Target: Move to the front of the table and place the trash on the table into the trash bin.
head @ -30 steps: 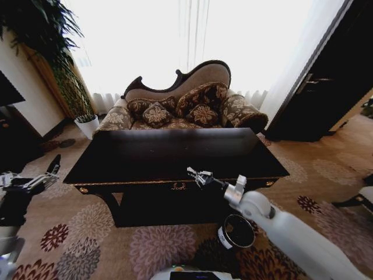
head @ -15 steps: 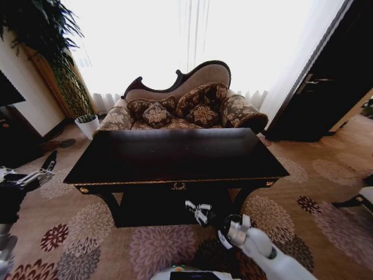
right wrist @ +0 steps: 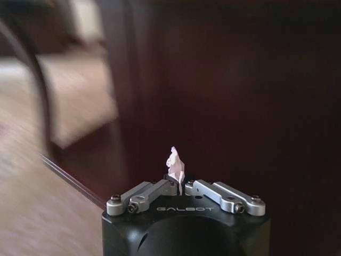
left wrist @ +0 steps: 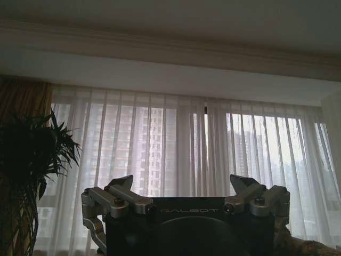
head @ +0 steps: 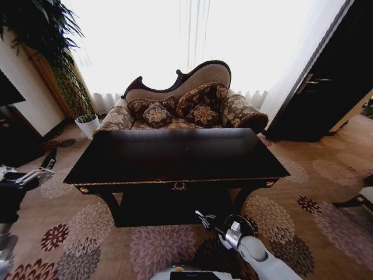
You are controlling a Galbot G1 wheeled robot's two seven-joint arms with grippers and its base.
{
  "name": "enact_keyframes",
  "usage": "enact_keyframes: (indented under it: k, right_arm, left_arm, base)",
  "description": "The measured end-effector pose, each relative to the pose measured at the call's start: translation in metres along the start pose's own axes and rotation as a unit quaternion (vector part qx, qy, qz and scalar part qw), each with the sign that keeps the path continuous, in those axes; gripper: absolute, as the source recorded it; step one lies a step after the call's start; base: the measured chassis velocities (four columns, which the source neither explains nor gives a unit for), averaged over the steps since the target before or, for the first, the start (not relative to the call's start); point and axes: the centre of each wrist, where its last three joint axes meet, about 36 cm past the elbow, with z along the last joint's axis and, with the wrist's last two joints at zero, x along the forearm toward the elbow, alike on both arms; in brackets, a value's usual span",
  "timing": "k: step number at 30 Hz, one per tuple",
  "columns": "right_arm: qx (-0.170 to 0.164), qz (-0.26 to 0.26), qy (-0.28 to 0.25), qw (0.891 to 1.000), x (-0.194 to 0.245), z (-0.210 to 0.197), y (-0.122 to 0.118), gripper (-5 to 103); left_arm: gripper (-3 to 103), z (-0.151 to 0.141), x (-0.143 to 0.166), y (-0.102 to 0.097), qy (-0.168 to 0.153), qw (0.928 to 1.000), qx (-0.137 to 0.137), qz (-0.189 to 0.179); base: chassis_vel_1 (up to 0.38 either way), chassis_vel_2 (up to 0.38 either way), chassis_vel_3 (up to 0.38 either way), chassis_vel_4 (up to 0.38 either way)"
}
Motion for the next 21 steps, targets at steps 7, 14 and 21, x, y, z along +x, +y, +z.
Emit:
enact_keyframes:
  k: [7, 14, 21]
  right_arm:
    - [0.008, 0.153, 0.115, 0.982, -0.02, 0.028, -0.025, -2]
    - [0.012, 0.22, 0.18, 0.959, -0.028, 0.044, -0.043, 3]
    - [0.006, 0.256, 0.212, 0.943, -0.028, 0.06, -0.064, 20]
  left_arm:
    - [100, 0.005, 0.002, -0.009, 0.004, 1.0, 0.007, 0.001]
    - [100, 0.005, 0.003, -0.011, 0.007, 1.0, 0.005, 0.002]
    - [100, 0.006, 0.005, -0.011, 0.009, 1.0, 0.004, -0.001]
  base:
    - [0.0, 0.0, 0.0, 0.0]
    - [0.0, 0.0, 0.0, 0.0]
    - [0.0, 0.0, 0.0, 0.0]
